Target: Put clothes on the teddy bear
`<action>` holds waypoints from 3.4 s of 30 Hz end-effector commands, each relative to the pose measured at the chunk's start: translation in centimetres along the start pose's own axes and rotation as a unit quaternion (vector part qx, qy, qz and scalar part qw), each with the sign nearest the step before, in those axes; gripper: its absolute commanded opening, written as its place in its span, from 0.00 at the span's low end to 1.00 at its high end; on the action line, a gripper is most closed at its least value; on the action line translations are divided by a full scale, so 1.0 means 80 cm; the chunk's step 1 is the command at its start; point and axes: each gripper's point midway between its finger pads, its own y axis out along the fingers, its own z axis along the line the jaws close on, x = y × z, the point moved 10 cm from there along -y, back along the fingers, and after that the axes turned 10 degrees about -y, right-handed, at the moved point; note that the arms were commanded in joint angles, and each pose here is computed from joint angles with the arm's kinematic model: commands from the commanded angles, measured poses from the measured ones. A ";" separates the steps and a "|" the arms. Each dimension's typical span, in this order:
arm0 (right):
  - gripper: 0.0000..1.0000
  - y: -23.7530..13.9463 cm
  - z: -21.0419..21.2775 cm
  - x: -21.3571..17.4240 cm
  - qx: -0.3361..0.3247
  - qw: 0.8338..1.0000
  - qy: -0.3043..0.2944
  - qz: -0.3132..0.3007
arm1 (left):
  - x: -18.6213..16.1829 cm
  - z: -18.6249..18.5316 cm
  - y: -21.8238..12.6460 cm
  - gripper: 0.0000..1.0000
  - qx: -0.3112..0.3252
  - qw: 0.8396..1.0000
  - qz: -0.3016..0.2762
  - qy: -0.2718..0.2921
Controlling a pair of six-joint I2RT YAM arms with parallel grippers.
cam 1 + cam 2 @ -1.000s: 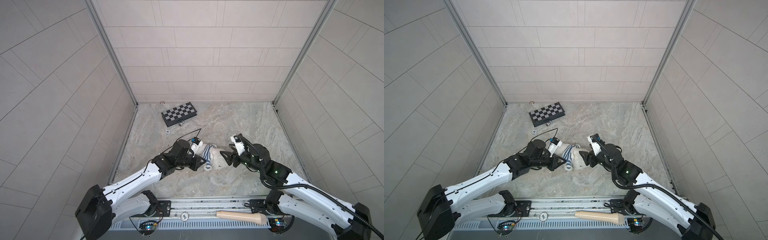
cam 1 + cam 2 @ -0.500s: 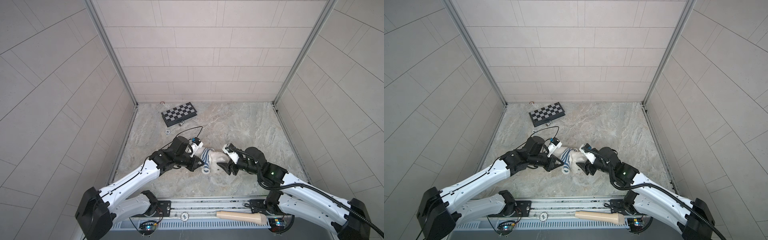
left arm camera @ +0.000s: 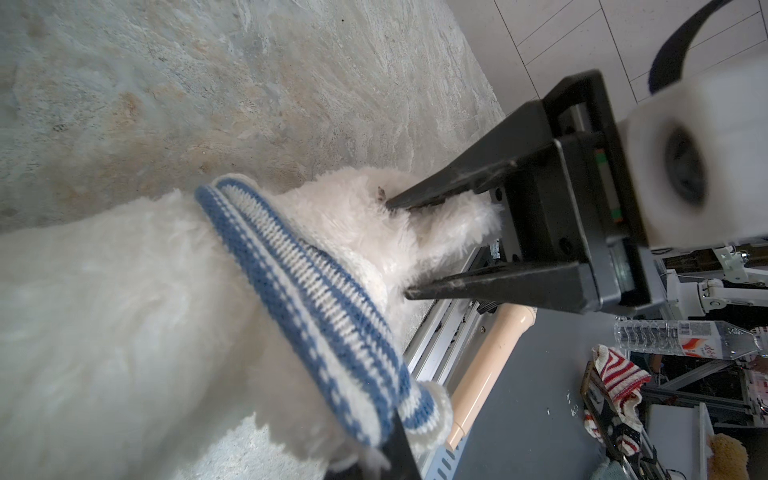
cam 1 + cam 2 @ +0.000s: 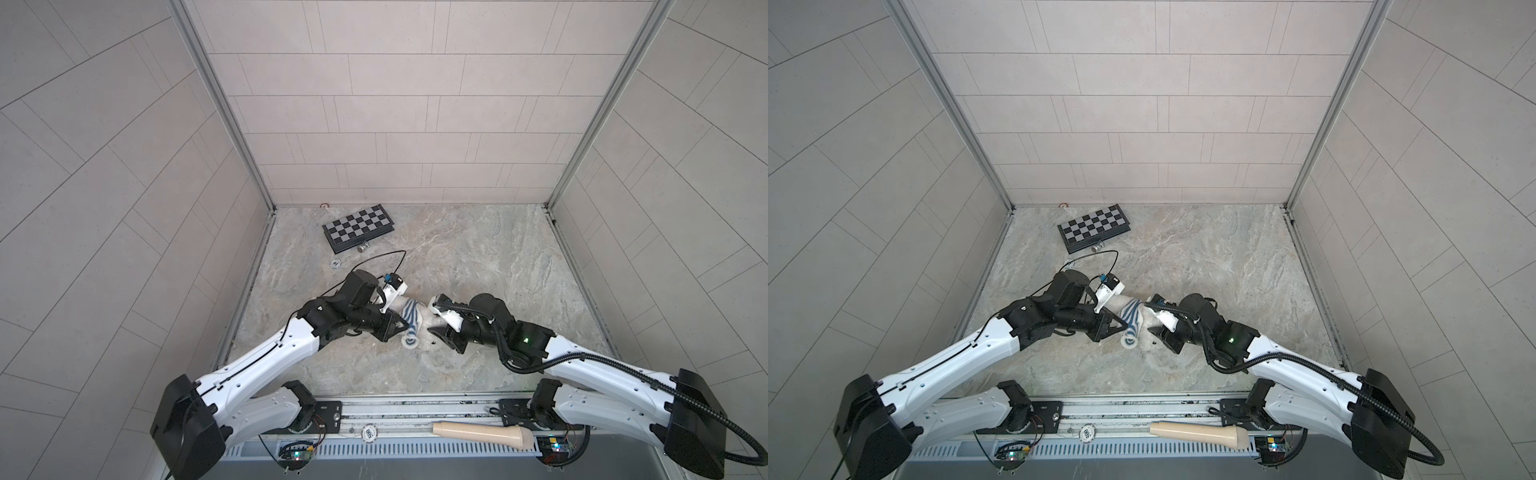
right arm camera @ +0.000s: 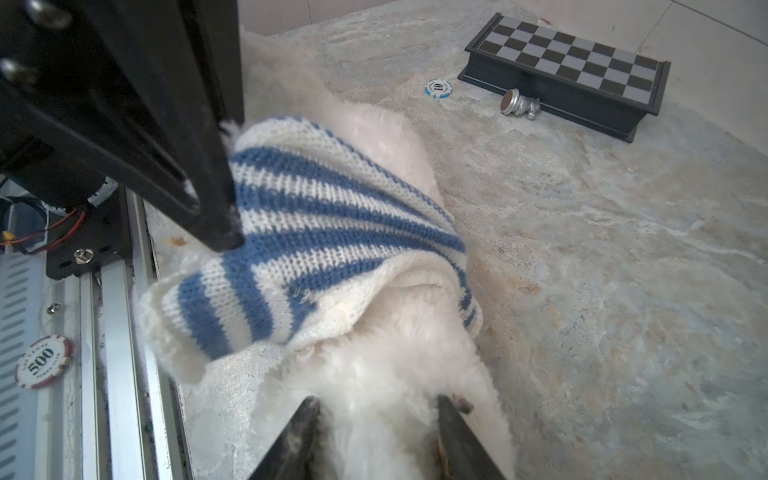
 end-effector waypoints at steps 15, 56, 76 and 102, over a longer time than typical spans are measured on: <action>0.00 0.000 0.003 0.005 0.003 0.999 -0.021 -0.037 | 0.008 0.014 -0.026 0.53 0.013 0.996 -0.084 -0.012; 0.00 -0.003 -0.002 0.009 -0.012 0.998 0.019 -0.064 | 0.013 -0.001 -0.004 0.26 0.068 0.987 -0.130 -0.066; 0.00 -0.008 -0.013 -0.006 -0.078 0.996 0.034 -0.031 | 0.014 -0.019 -0.016 0.00 0.045 0.991 -0.119 -0.051; 0.00 -0.045 -0.013 -0.017 -0.140 0.986 0.034 -0.081 | -0.025 0.047 -0.050 0.00 0.187 0.980 -0.012 -0.069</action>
